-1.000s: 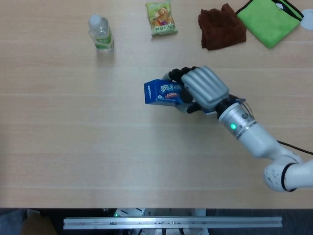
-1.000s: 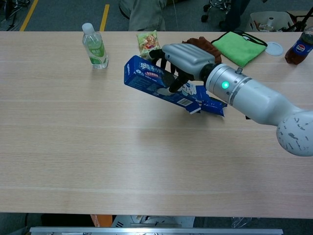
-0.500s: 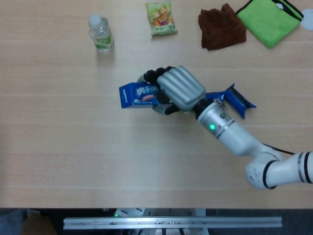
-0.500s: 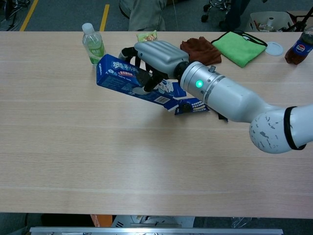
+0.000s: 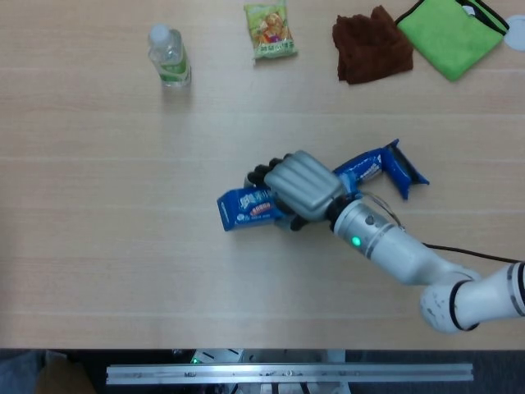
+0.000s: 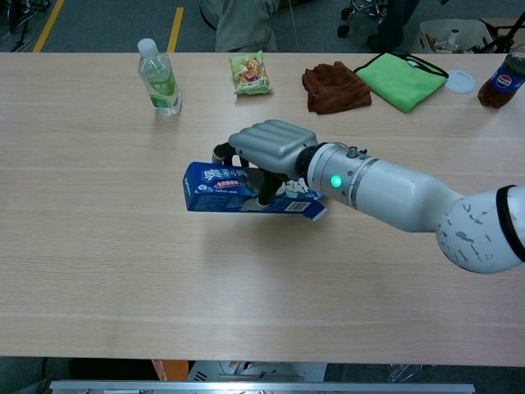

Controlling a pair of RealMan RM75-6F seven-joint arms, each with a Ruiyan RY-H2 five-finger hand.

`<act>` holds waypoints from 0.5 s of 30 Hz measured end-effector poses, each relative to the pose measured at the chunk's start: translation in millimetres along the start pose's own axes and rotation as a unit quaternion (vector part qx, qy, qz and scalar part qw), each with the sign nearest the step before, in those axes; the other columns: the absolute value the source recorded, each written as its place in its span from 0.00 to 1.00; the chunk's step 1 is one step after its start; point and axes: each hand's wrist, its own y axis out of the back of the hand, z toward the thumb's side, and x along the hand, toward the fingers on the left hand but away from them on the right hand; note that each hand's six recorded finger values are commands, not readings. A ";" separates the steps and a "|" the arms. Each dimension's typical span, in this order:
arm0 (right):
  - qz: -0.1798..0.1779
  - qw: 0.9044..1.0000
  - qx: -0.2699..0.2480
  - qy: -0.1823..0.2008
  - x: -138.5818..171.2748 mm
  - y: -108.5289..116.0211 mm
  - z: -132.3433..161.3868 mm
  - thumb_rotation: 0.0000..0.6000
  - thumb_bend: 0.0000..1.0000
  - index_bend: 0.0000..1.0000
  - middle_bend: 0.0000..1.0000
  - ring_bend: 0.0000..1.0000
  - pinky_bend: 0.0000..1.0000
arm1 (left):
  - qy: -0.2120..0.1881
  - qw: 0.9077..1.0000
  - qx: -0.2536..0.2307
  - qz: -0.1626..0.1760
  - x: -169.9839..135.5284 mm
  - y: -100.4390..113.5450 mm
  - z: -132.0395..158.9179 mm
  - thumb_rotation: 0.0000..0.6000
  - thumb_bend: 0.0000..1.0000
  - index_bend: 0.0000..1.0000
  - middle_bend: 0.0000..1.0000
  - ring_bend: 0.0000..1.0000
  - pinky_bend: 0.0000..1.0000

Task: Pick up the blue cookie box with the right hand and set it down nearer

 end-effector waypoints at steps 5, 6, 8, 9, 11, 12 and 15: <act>0.024 0.999 0.030 -0.009 10.2 -10.3 -1.8 1.00 0.20 0.29 0.32 0.31 0.42 | -0.002 1.000 0.000 -0.004 0.4 -2.7 1.5 1.00 0.26 0.29 0.24 0.19 0.26; 0.029 0.999 0.033 -0.012 11.3 -11.9 -3.1 1.00 0.20 0.26 0.30 0.29 0.40 | -0.003 1.000 -0.001 -0.004 0.6 -3.1 2.2 1.00 0.26 0.29 0.24 0.19 0.26; 0.037 0.998 0.041 -0.018 12.9 -14.2 -5.7 1.00 0.19 0.18 0.25 0.24 0.36 | -0.005 1.000 -0.001 -0.003 0.9 -3.4 3.1 1.00 0.26 0.29 0.24 0.19 0.26; 0.038 0.998 0.045 -0.020 13.2 -14.2 -6.2 1.00 0.19 0.15 0.23 0.22 0.34 | -0.004 1.000 -0.001 -0.004 0.9 -3.6 3.0 1.00 0.26 0.29 0.24 0.19 0.26; 0.035 0.998 0.047 -0.021 13.1 -13.3 -6.7 1.00 0.19 0.12 0.21 0.19 0.32 | -0.004 1.000 -0.001 -0.004 0.8 -3.5 2.6 1.00 0.26 0.29 0.24 0.19 0.26; 0.033 0.998 0.047 -0.021 12.9 -12.8 -6.7 1.00 0.19 0.11 0.21 0.18 0.31 | -0.003 1.000 0.000 -0.004 0.7 -3.3 2.2 1.00 0.26 0.29 0.24 0.19 0.26; 0.027 0.998 0.044 -0.020 12.4 -10.3 -6.2 1.00 0.19 0.11 0.19 0.16 0.30 | -0.002 1.000 -0.001 -0.003 0.7 -2.9 1.5 1.00 0.26 0.29 0.24 0.19 0.26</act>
